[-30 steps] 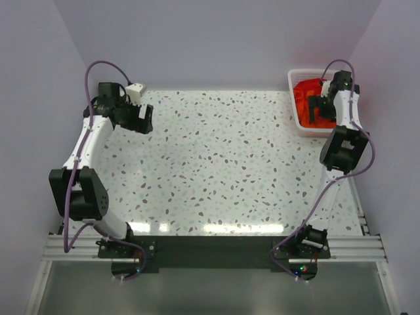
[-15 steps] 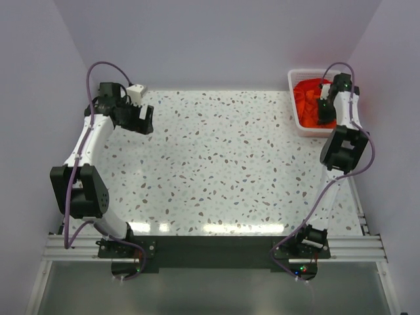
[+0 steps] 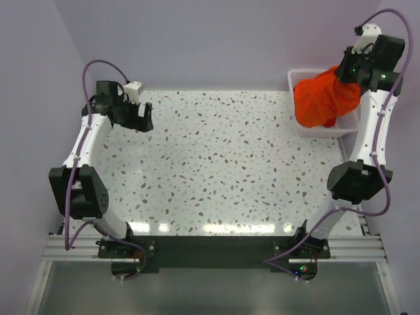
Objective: Fold and stack the t-shirts
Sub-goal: Grab the tshirt from the pile, then move the tshirt to the center of the board
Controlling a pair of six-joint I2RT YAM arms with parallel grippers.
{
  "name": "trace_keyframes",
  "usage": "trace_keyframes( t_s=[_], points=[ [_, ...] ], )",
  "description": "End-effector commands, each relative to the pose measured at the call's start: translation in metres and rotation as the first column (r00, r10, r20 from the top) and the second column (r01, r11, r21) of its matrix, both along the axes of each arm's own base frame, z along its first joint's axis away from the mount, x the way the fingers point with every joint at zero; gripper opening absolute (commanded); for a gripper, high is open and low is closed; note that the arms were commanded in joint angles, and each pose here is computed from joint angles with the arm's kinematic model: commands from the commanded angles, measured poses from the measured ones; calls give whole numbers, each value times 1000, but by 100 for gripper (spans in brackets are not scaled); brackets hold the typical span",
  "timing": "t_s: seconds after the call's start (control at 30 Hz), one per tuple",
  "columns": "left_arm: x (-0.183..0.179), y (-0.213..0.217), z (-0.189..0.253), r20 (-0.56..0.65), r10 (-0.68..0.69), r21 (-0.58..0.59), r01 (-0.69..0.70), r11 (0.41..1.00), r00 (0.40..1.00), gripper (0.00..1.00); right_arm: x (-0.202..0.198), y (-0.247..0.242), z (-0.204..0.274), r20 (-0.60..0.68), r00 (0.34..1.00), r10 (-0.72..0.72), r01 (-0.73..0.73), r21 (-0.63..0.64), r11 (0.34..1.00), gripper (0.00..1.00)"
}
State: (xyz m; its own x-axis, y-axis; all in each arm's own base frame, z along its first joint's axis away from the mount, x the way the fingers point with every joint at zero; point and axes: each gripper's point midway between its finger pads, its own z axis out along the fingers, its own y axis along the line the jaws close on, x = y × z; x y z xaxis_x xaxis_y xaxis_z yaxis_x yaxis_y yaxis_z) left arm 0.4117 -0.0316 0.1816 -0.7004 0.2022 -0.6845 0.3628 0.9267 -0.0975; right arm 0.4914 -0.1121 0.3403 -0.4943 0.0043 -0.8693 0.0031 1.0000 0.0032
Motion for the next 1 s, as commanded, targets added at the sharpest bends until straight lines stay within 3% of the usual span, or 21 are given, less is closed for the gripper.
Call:
trace_keyframes(
  t_s=[0.0,0.17,0.43,0.6,0.67,0.73,0.77,0.8,0.83,0.87,0.97],
  points=[
    [12,7,47,120,34,-78,-25,997,992,100,3,24,79,259,964,63,-79,51,996,0],
    [14,27,59,115,97,-196,-73,978,989,100,-5,56,169,510,852,114,-199,115,973,0],
    [10,34,74,135,107,-261,-69,963,985,100,-40,141,252,687,667,289,-429,36,903,0],
    [3,36,87,183,103,-241,-57,969,978,100,-69,237,238,656,579,484,-609,-47,792,0],
    [1,37,90,191,101,-235,-54,970,976,100,-74,257,221,627,573,527,-647,-48,761,0],
    [-3,35,94,208,81,-225,-33,974,975,100,-68,276,176,550,608,573,-678,-16,735,0],
    [-5,34,93,208,73,-222,-25,975,975,100,-73,292,159,516,603,608,-711,1,703,7],
    [-8,33,91,204,63,-221,-17,975,977,100,-75,302,124,454,621,639,-732,42,680,26],
    [-9,32,90,210,45,-211,1,977,977,100,-83,317,105,417,601,681,-765,55,642,69],
    [-12,32,88,205,36,-206,7,979,978,100,-90,323,86,376,591,713,-782,52,621,97],
    [-20,32,77,190,0,-176,34,984,982,100,-97,332,13,223,617,754,-784,89,615,99]
  ],
)
